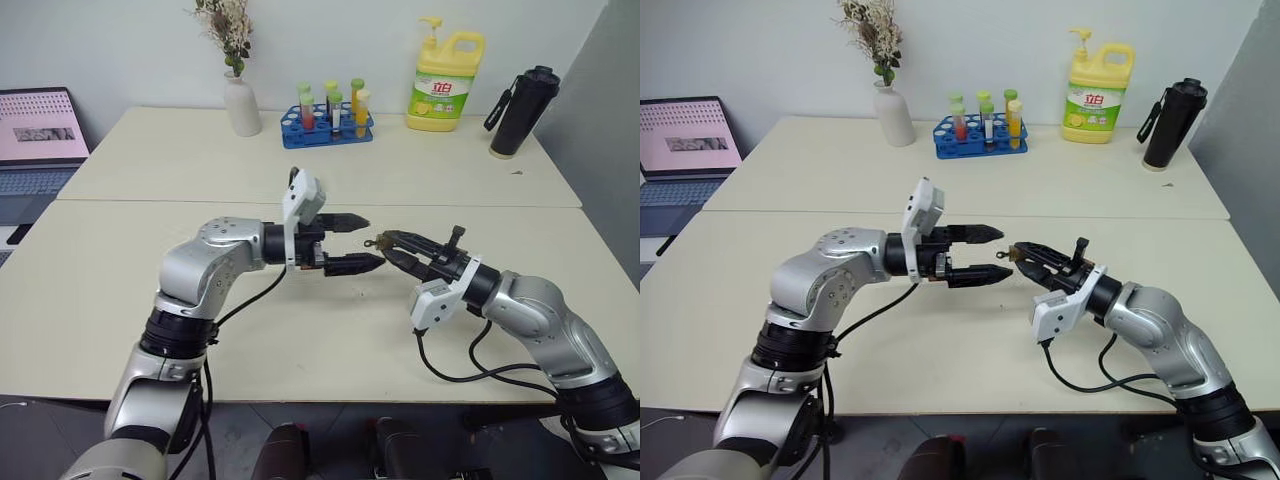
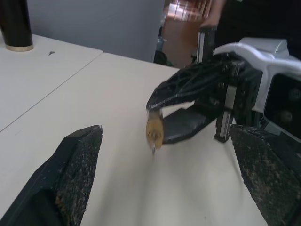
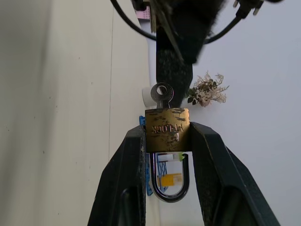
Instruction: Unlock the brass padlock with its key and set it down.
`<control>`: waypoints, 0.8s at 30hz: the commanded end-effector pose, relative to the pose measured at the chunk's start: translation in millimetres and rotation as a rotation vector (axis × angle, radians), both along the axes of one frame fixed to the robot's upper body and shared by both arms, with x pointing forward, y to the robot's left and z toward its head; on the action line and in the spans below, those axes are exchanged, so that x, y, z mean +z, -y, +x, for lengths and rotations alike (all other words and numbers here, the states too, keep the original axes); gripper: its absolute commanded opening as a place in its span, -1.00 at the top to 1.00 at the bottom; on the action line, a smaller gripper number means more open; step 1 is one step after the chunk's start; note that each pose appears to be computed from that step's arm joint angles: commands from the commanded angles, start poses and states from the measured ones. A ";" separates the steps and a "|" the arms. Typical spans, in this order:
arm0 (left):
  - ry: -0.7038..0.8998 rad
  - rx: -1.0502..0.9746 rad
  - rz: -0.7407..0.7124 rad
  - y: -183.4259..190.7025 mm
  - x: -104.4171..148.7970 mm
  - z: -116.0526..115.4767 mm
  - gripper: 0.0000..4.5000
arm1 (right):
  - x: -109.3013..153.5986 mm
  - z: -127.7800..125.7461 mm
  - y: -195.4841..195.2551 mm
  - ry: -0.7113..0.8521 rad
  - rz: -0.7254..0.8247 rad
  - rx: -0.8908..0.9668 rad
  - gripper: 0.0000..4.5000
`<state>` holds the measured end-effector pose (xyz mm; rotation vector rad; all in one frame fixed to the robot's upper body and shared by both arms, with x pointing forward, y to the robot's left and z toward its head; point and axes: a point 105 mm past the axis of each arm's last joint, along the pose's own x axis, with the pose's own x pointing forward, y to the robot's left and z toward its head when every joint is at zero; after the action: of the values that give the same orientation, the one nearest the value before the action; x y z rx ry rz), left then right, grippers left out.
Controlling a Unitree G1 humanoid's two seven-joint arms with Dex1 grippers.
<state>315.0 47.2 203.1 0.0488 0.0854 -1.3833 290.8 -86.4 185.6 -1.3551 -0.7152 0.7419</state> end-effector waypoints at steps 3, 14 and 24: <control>0.031 0.026 0.000 5.1 11.6 1.5 -1.00 | 15.4 -6.3 -3.5 0.054 0.032 0.035 0.58; 0.007 0.024 0.026 11.3 2.2 3.2 -0.14 | 16.1 -9.6 -6.1 0.059 0.031 0.050 0.58; 0.017 0.025 0.028 10.8 0.8 3.5 0.93 | 16.3 -11.7 -7.4 0.065 0.022 0.062 0.58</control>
<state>318.5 36.7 195.6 0.0536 0.1314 -1.3583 288.6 -84.7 186.2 -1.3582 -0.7308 0.7514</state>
